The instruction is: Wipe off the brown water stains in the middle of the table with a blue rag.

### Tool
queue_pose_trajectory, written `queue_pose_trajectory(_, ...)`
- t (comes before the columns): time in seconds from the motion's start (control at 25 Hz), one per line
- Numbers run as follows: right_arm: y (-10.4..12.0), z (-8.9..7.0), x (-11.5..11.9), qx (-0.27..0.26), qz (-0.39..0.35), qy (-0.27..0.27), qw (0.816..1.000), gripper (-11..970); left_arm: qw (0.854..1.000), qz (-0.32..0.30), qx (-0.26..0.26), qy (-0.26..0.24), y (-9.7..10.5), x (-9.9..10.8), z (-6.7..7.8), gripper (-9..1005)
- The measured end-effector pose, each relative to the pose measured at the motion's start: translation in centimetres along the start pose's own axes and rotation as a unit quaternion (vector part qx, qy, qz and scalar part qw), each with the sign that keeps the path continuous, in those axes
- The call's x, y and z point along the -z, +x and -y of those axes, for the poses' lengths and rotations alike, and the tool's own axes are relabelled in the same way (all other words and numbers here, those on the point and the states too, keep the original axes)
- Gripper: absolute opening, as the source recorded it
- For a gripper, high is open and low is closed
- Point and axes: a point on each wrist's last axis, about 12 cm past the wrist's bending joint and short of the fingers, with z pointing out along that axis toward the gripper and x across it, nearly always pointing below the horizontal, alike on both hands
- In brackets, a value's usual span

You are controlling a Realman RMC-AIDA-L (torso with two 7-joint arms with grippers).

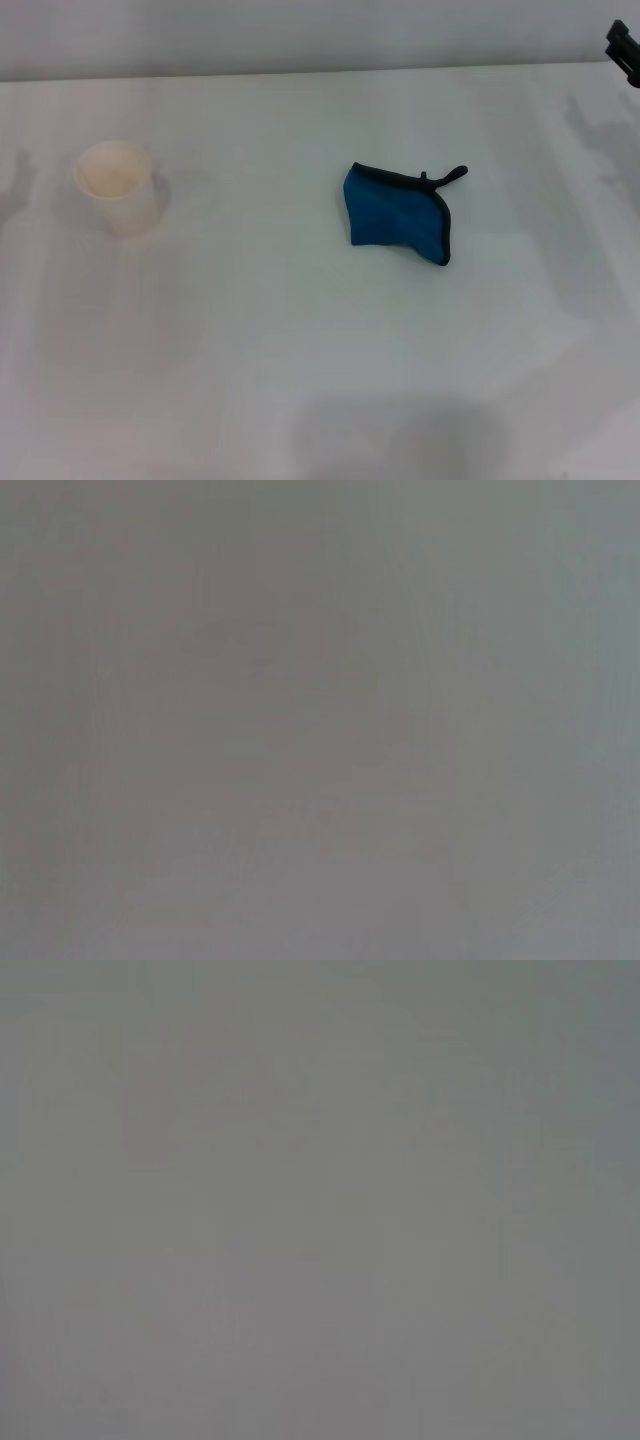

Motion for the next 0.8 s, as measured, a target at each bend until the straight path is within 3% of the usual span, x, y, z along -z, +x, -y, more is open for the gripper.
queue_pose_trajectory(0.4, -0.6, -0.8, -1.2, 0.027, 0.002, -0.006, 1.0, 841, 1.0, 0.007, 0.006, -0.008, -0.1, -0.1, -0.1, 876)
queue_pose_trajectory(0.8, -0.7, -1.8, -2.5, -0.004, -0.011, 0.004, 1.0, 840, 1.0, 0.001, 0.005, -0.009, -0.1, -0.5, 0.0, 877)
